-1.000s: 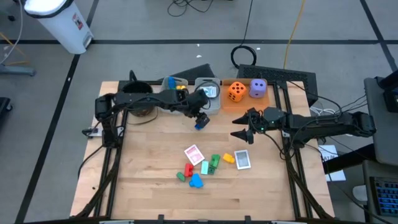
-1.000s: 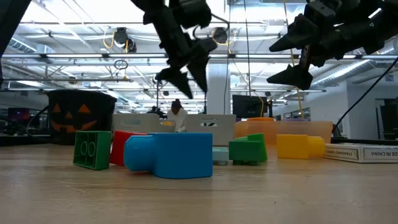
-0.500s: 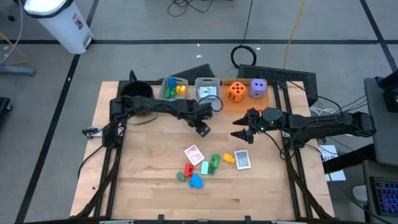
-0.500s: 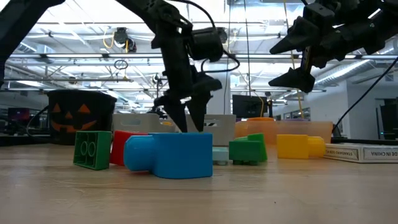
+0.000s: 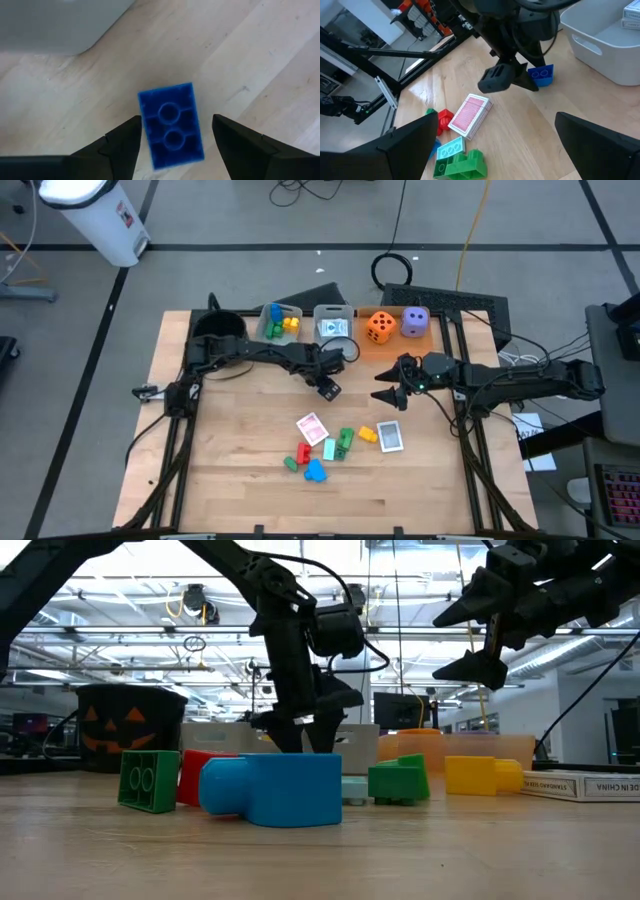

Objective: Pick & Place Toys
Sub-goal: Put the blue game piece into the left gray bin

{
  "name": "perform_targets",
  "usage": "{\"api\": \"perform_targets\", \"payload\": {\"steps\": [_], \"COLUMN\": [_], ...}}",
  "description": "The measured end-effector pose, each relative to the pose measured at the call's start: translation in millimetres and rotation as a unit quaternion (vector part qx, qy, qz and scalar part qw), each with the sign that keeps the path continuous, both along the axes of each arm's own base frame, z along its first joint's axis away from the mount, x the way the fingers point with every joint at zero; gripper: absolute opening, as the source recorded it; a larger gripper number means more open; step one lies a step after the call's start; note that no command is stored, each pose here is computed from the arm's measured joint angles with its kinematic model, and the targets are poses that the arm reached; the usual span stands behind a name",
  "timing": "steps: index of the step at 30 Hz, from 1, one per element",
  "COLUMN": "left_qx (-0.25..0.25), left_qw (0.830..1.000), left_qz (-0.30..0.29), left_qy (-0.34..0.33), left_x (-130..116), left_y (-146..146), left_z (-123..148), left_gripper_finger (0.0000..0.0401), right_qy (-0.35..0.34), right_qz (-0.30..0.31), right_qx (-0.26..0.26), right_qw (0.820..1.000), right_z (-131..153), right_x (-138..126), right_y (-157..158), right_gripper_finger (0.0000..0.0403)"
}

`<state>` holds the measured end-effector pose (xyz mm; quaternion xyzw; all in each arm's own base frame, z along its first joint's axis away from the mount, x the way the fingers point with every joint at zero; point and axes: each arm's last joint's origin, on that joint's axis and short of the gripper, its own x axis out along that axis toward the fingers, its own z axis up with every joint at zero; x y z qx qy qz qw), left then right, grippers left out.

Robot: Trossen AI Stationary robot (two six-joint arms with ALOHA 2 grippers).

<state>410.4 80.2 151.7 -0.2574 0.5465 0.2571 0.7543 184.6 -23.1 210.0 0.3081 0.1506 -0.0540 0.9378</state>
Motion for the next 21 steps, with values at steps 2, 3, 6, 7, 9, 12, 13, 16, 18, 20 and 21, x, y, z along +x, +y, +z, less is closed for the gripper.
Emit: {"api": "perform_targets", "payload": {"steps": [2,3,6,7,9,12,13,16,18,20,21], "left_qx": [0.0,0.0,-0.004,-0.005,-0.01,-0.014,-0.014,-0.025,-0.03,-0.04,-0.045], "left_qw": [1.0,1.0,1.0,1.0,1.0,1.0,1.0,1.0,0.999,0.999,0.999], "left_qz": [0.0,0.0,0.0,0.0,0.001,-0.001,-0.001,-0.006,-0.01,-0.021,-0.029], "left_qy": [0.0,0.0,0.002,0.002,0.003,0.004,0.004,0.001,0.005,0.01,0.007], "left_x": [0,0,-1,-1,-1,-1,-1,-2,-2,-3,-2], "left_y": [0,0,1,1,1,1,1,0,0,-1,-1], "left_z": [0,0,0,0,0,0,0,2,3,8,12], "left_gripper_finger": [0.0239,0.0233,0.0207,0.0196,0.017,0.0134,0.0133,0.0133,0.0133,0.0133,0.0133], "right_qy": [0.001,0.001,0.001,0.001,0.001,0.001,0.001,0.001,0.001,0.001,0.001], "right_qz": [0.0,0.0,0.0,0.0,0.0,0.0,0.0,0.001,0.001,0.001,0.001], "right_qx": [0.0,0.0,0.0,0.0,0.0,0.0,0.0,0.001,0.001,0.001,0.001], "right_qw": [1.0,1.0,1.0,1.0,1.0,1.0,1.0,1.0,1.0,1.0,1.0], "right_z": [0,0,0,0,0,0,0,0,0,0,0], "right_x": [0,0,0,0,0,0,0,0,0,0,0], "right_y": [0,0,0,0,0,0,0,0,0,0,0], "right_gripper_finger": [0.0393,0.0393,0.0393,0.0393,0.0393,0.0393,0.0393,0.0393,0.0393,0.0393,0.0393]}}
